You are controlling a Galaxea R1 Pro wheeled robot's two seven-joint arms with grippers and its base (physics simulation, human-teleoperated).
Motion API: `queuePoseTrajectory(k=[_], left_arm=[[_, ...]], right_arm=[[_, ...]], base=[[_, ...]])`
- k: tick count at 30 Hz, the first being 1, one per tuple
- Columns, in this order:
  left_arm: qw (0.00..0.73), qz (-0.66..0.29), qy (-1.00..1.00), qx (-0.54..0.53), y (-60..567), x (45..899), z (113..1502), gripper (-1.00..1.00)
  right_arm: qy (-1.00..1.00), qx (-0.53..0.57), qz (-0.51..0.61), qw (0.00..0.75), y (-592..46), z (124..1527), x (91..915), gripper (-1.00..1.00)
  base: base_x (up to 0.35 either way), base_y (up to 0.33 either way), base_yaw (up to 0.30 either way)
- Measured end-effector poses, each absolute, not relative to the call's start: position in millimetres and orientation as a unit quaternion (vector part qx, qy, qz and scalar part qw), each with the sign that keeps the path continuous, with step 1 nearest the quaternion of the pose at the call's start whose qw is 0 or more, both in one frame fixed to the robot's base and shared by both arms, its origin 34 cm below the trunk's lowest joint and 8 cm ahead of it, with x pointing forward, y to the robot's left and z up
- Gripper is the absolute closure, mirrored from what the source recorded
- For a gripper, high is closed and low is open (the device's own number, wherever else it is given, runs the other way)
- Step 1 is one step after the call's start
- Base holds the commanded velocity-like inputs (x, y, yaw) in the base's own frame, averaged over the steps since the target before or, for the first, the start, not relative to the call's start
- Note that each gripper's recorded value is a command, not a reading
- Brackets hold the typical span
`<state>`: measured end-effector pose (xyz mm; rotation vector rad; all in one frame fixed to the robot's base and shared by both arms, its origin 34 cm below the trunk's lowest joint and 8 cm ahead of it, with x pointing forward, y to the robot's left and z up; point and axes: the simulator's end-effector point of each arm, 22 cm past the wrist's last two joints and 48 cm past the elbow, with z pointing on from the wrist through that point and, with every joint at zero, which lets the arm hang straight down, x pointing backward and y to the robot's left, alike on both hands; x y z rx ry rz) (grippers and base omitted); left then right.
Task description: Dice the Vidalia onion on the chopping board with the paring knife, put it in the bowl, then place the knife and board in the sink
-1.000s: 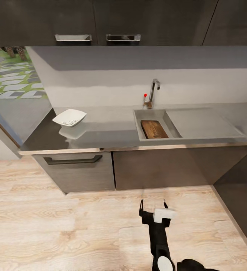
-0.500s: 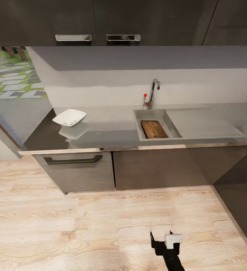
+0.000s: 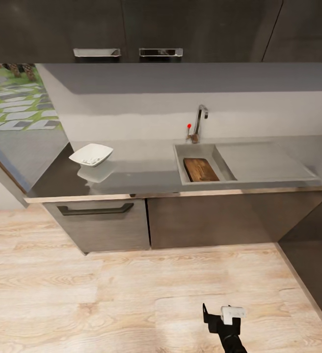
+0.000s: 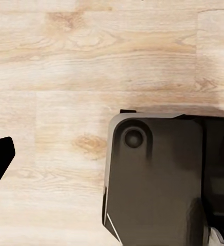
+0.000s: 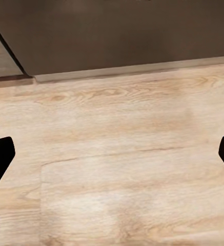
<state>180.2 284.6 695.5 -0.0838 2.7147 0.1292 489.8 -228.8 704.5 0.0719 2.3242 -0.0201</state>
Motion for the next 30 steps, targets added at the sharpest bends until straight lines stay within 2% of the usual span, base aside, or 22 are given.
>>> queuePoseTrajectory(k=[21,30], left_arm=[[0.218,0.046,0.974,-0.031,284.6,182.6,695.6,-1.00],[0.222,0.046,0.973,-0.031,284.5,184.5,695.9,-1.00]], right_arm=[[0.910,0.024,-0.021,0.414,-219.7,708.9,498.9,-1.00],[0.911,0.050,-0.041,0.408,-250.2,695.3,415.0,-1.00]], base=[[0.000,0.000,0.000],[0.000,0.000,0.000]])
